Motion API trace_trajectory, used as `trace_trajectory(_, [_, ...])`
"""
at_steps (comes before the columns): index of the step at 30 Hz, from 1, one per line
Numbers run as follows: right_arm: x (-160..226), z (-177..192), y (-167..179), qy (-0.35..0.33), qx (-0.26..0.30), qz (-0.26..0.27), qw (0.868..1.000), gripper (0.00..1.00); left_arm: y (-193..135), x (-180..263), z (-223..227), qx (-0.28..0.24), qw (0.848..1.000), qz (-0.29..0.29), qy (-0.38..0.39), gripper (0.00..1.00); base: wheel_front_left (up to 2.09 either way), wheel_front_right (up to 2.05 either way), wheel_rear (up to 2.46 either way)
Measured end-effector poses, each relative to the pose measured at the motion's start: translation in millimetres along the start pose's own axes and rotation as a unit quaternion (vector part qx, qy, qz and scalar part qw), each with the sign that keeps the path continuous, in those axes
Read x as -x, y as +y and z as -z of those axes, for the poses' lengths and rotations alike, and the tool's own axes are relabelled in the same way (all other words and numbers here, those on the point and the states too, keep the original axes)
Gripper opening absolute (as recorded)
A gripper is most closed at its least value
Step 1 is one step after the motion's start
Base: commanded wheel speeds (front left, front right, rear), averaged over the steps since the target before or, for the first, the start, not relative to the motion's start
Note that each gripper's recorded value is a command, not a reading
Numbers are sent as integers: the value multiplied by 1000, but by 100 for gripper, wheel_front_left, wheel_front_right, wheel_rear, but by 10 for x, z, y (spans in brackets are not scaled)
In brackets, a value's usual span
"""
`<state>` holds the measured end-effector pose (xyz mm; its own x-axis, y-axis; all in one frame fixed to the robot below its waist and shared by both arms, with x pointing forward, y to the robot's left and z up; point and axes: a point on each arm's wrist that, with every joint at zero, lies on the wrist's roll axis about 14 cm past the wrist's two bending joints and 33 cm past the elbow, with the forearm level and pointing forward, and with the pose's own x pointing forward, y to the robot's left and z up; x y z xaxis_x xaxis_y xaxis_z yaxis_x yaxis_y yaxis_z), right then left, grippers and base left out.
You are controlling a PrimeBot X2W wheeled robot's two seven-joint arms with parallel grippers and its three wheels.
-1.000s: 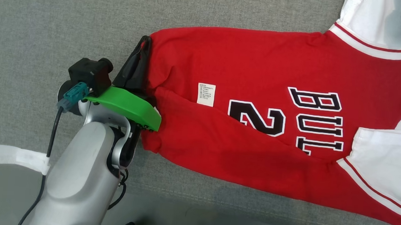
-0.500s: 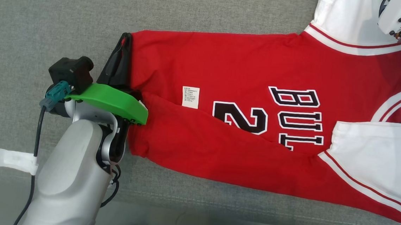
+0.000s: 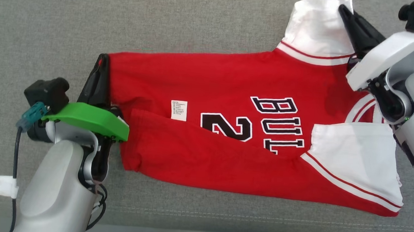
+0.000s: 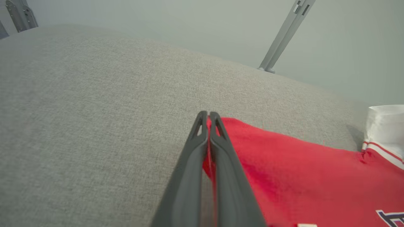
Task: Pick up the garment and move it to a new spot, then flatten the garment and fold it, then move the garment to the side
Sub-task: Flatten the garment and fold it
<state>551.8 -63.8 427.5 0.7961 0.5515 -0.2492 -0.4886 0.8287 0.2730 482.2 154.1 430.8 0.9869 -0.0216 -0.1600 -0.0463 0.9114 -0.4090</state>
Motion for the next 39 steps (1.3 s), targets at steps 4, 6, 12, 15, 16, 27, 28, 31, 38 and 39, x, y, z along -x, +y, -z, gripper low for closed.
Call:
trace_trajectory(4, [164, -45, 31, -24, -6, 3, 1000, 0, 22, 100, -12, 9, 1000, -5, -3, 0, 0, 0, 0])
trace_trajectory(6, [274, -86, 46, -41, -5, 5, 999, 0, 30, 166, -22, 16, 1000, -8, -4, 0, 0, 0, 0])
trace_trajectory(12, [616, -126, 104, -73, -24, 13, 997, 0, 29, 367, -63, 46, 999, -10, -10, 0, 0, 0, 0])
trace_trajectory(15, [792, -61, 150, -71, -37, 17, 997, 0, 6, 468, -76, 52, 999, -7, -12, 0, 0, 0, 0])
trace_trajectory(16, [855, -35, 151, -71, -43, 21, 996, 0, -22, 499, -87, 57, 998, -1, -13, 0, 0, 0, 0])
trace_trajectory(27, [1479, 238, 122, -61, -82, 60, 993, 0, -285, 813, -106, 110, 993, 50, -18, 0, 0, 0, 0])
trace_trajectory(28, [1521, 251, 108, -61, -85, 64, 992, 0, -322, 827, -117, 116, 991, 58, -19, 0, 0, 0, 0])
trace_trajectory(31, [1590, 236, 118, -71, -97, 68, 990, 0, -334, 876, -109, 136, 989, 61, -19, 0, 0, 0, 0])
trace_trajectory(38, [1700, 379, 209, -62, -113, 66, 989, 0, -201, 1083, 162, 129, 990, 44, 26, 0, 0, 0, 0])
trace_trajectory(39, [1718, 403, 207, -60, -115, 68, 989, 0, -198, 1103, 187, 128, 990, 45, 32, 0, 0, 0, 0])
